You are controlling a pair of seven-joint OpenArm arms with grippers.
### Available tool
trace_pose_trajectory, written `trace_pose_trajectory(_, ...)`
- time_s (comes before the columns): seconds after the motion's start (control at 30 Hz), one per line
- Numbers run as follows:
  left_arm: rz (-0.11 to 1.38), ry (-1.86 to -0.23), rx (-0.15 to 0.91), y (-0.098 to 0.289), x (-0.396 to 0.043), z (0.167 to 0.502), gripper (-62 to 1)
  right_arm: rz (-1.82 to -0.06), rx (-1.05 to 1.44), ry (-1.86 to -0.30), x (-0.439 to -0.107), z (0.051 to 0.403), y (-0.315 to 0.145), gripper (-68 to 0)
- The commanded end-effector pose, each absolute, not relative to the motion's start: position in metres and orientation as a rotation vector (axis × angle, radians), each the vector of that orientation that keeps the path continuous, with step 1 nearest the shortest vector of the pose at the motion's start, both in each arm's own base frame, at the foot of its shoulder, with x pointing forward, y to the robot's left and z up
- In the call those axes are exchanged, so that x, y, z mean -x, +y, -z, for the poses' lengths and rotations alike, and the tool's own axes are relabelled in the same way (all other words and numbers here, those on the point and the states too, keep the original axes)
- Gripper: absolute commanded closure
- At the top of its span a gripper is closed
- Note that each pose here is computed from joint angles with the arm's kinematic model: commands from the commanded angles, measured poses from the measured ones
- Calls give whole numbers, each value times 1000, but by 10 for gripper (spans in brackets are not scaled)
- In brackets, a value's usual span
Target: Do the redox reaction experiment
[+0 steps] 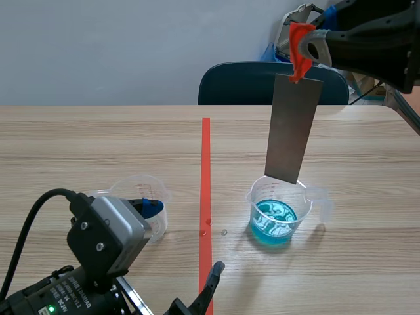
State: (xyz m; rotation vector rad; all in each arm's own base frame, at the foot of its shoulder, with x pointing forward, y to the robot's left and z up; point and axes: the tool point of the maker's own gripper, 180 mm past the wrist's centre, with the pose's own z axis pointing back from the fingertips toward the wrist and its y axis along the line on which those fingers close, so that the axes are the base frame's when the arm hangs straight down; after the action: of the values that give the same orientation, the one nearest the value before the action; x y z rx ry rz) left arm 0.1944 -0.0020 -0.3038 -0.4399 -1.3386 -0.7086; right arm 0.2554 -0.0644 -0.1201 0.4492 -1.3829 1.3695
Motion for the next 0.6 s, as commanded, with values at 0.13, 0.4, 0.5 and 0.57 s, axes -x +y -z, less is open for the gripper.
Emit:
trace_pose_trajectory(0.13, 696, -1369, 460, -6, -196, 294, -623, -1382, -443, -1414, -255, 110, -63, -8)
trace_pose_trajectory(0.4, 696, -1369, 460, -6, -196, 294, -623, -1377, -445, -1418, -256, 110, -63, -8)
trace_pose_trajectory(0.5, 696, -1369, 460, -6, -196, 294, -623, -1377, -442, -1415, -256, 110, -63, -8)
trace_pose_trajectory(0.57, 696, -1369, 460, -6, -196, 294, -623, -1377, -441, -1413, -256, 111, -63, -8)
